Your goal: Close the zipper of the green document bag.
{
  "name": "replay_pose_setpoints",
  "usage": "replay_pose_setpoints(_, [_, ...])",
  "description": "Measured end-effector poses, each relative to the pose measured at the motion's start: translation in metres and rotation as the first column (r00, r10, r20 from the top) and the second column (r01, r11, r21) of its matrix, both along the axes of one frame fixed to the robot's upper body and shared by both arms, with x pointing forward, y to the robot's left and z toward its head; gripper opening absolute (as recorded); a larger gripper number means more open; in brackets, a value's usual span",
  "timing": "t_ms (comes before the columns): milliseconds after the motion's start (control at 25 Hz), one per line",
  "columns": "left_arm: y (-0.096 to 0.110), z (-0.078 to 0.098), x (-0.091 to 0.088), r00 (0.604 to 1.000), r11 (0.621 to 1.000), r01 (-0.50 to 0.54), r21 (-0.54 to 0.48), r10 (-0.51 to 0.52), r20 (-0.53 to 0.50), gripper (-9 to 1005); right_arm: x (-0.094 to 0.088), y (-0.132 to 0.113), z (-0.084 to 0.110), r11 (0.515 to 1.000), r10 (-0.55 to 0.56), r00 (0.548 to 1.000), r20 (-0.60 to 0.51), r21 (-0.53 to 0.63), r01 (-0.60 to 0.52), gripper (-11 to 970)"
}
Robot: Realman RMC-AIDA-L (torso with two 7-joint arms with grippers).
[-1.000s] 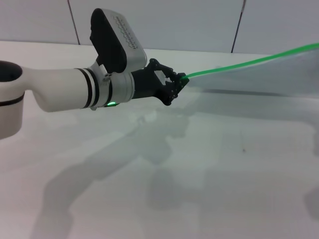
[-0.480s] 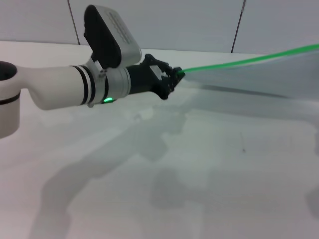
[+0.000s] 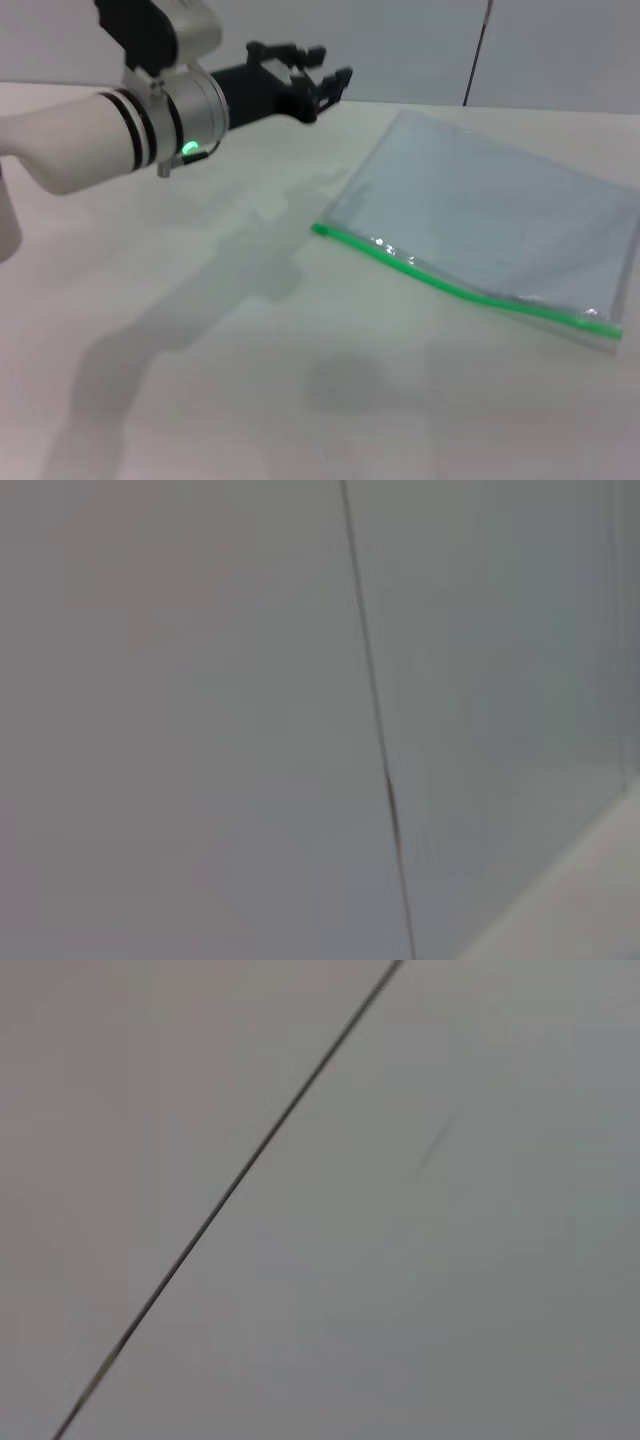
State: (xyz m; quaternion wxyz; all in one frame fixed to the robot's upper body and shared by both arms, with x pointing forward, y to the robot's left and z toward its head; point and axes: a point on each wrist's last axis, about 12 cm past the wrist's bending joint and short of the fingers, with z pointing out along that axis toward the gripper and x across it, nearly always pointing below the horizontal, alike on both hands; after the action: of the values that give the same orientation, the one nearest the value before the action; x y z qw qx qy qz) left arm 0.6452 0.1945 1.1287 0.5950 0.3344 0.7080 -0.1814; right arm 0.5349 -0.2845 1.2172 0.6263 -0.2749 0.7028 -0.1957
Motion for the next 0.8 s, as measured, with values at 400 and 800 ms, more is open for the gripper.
replay_pose_setpoints(400, [0.017,0.013,-0.012,0.992,0.988,-0.028,-0.152,0.046,0.120,646,0.001,0.002,-0.018,0.965,-0.005,0.994,0.113,0.260,-0.024,573])
replay_pose_setpoints(800, [0.060,0.004,-0.051,0.928,0.948,-0.098,-0.302,0.197,0.317,739,0.003,0.024,-0.078,0.899,-0.044,0.966,0.256,0.432,-0.074,573])
